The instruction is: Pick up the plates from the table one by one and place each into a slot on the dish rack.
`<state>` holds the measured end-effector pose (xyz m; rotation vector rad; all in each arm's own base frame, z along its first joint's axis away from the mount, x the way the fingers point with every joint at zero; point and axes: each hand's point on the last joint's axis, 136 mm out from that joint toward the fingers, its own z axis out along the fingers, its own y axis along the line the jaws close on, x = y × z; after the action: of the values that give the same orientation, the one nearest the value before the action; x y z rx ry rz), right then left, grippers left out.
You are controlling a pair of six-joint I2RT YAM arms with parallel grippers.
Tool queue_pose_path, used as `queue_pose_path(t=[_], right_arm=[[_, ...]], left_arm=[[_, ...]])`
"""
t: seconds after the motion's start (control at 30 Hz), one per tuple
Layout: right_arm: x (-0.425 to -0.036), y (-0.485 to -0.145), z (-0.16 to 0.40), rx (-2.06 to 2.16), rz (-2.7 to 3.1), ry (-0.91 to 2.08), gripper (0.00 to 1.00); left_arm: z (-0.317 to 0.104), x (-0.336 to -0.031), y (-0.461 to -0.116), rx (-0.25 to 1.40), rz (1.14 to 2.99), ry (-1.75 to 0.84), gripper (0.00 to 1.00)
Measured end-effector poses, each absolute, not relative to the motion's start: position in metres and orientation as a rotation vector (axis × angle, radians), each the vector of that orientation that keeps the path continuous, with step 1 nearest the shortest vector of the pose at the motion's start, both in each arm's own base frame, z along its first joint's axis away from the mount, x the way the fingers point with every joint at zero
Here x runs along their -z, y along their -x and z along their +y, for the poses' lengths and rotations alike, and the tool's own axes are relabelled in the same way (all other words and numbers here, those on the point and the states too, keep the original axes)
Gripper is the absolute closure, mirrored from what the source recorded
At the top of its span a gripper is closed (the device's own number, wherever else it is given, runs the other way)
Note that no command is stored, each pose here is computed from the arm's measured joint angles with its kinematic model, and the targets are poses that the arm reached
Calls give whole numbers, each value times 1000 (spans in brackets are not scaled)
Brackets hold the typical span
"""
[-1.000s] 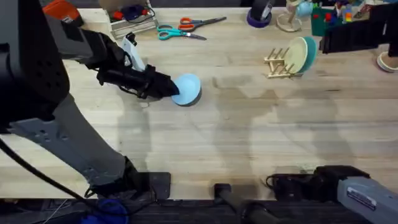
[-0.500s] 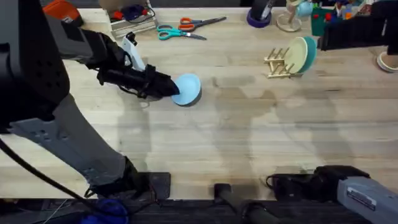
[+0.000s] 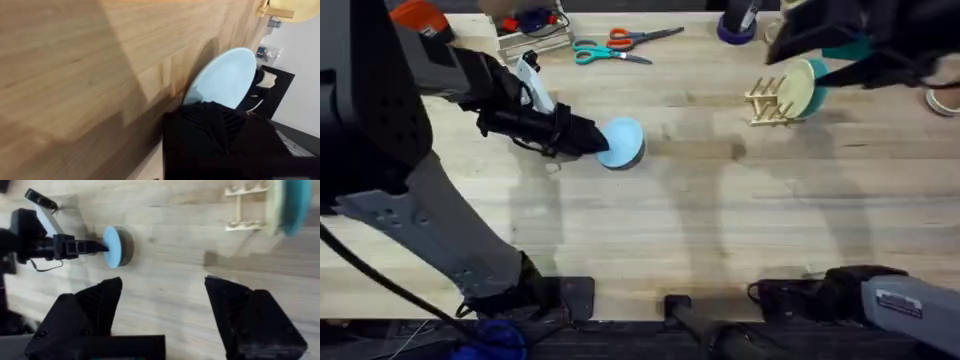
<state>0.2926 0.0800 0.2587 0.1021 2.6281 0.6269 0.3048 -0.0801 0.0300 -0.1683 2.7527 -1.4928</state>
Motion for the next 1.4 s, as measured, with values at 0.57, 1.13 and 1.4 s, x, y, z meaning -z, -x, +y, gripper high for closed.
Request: queue_pose_path(t=[0.57, 1.13, 1.4], right_arm=[[-152, -343, 209, -812, 2864, -5, 7], [-62, -331, 305, -853, 2995, 63, 7], [-59, -333, 320, -883, 2981, 22, 63]], left_arm=[[-80, -30, -305, 1493, 2753, 169, 960], [-80, -30, -305, 1492, 2753, 168, 960], [-80, -30, -305, 1492, 2753, 167, 960]])
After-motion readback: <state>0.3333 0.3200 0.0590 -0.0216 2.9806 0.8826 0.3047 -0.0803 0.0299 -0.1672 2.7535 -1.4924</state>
